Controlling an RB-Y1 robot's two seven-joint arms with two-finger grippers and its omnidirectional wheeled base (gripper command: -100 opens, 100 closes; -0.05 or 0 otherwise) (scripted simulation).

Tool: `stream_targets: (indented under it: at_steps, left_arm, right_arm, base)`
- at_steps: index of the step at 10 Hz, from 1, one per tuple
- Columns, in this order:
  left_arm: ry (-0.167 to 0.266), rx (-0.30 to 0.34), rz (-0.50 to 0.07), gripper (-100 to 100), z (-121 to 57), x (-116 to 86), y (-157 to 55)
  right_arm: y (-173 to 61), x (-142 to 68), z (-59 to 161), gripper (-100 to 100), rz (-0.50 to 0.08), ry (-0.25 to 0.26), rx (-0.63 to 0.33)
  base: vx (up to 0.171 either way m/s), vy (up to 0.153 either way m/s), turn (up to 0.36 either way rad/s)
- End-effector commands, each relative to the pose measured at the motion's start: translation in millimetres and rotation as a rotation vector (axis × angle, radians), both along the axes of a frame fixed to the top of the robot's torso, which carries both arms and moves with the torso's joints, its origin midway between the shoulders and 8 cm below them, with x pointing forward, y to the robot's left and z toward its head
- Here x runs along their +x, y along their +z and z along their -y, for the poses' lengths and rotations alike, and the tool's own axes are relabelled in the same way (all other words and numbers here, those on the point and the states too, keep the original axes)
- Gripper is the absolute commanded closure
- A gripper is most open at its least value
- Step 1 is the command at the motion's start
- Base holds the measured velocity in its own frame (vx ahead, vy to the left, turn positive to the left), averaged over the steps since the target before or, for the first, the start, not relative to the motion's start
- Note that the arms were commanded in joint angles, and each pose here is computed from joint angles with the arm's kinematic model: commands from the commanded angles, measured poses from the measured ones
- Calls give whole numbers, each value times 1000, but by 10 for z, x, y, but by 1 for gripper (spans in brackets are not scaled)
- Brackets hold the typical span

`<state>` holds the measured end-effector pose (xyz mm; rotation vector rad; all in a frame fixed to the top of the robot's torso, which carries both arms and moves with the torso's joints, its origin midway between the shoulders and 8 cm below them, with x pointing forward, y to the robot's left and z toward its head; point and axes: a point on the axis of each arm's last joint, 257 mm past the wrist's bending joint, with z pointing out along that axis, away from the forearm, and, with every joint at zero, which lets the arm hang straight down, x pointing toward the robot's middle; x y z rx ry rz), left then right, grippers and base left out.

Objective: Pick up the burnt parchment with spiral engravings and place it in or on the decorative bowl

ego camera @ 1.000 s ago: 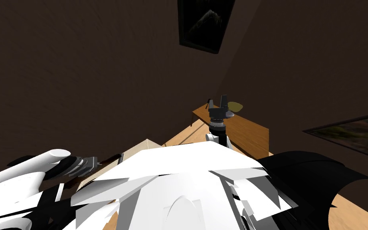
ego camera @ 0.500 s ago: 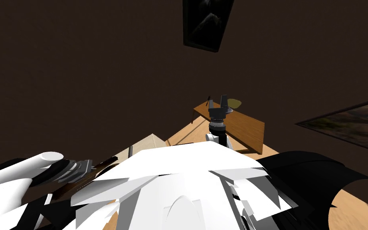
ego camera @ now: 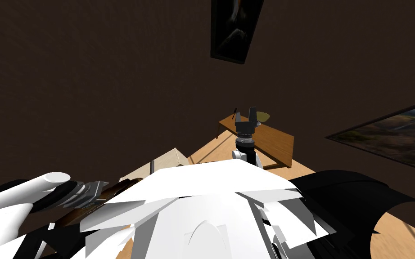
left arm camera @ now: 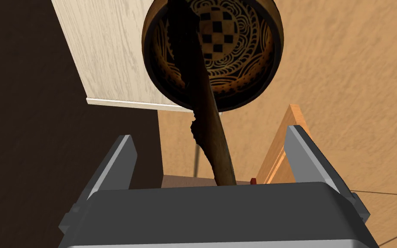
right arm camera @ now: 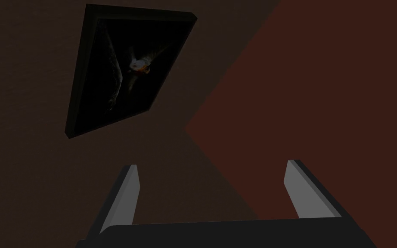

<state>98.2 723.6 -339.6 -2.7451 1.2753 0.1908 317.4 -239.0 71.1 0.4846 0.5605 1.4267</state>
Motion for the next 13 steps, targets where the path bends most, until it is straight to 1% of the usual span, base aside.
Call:
stream_targets:
  at_steps: [1, 3, 4, 5, 6, 9, 10, 11, 13]
  left_arm:
    - [0, 0, 0, -100, 0, 0, 0]
    - [0, 0, 0, -100, 0, 0, 0]
    - [0, 0, 0, 0, 0, 0, 0]
    - [-3, 1, 2, -100, -41, 20, 172]
    - [-5, 1, 3, -100, -53, 27, 229]
    - [-17, 3, 5, -100, -109, 73, 576]
    - [-14, 4, 6, -100, -109, 53, 502]
    - [-14, 3, 5, 0, -108, 53, 513]
    - [-14, 3, 5, 0, -108, 53, 511]
  right_arm:
    - [0, 0, 0, 0, 0, 0, 0]
    - [0, 0, 0, 0, 0, 0, 0]
    - [0, 0, 0, 0, 0, 0, 0]
    - [0, 0, 0, 0, 0, 0, 0]
    - [0, 0, 0, 0, 0, 0, 0]
    - [0, 0, 0, 0, 0, 0, 0]
    - [0, 0, 0, 0, 0, 0, 0]
    - [0, 0, 0, 0, 0, 0, 0]
    - [0, 0, 0, 0, 0, 0, 0]
  base:
    - [0, 0, 0]
    - [0, 0, 0]
    - [0, 0, 0]
    - [5, -13, 25]
    - [6, -23, 28]
    - [6, -26, 23]
    - [1, -14, 6]
    - [0, 0, 0]
    - [0, 0, 0]
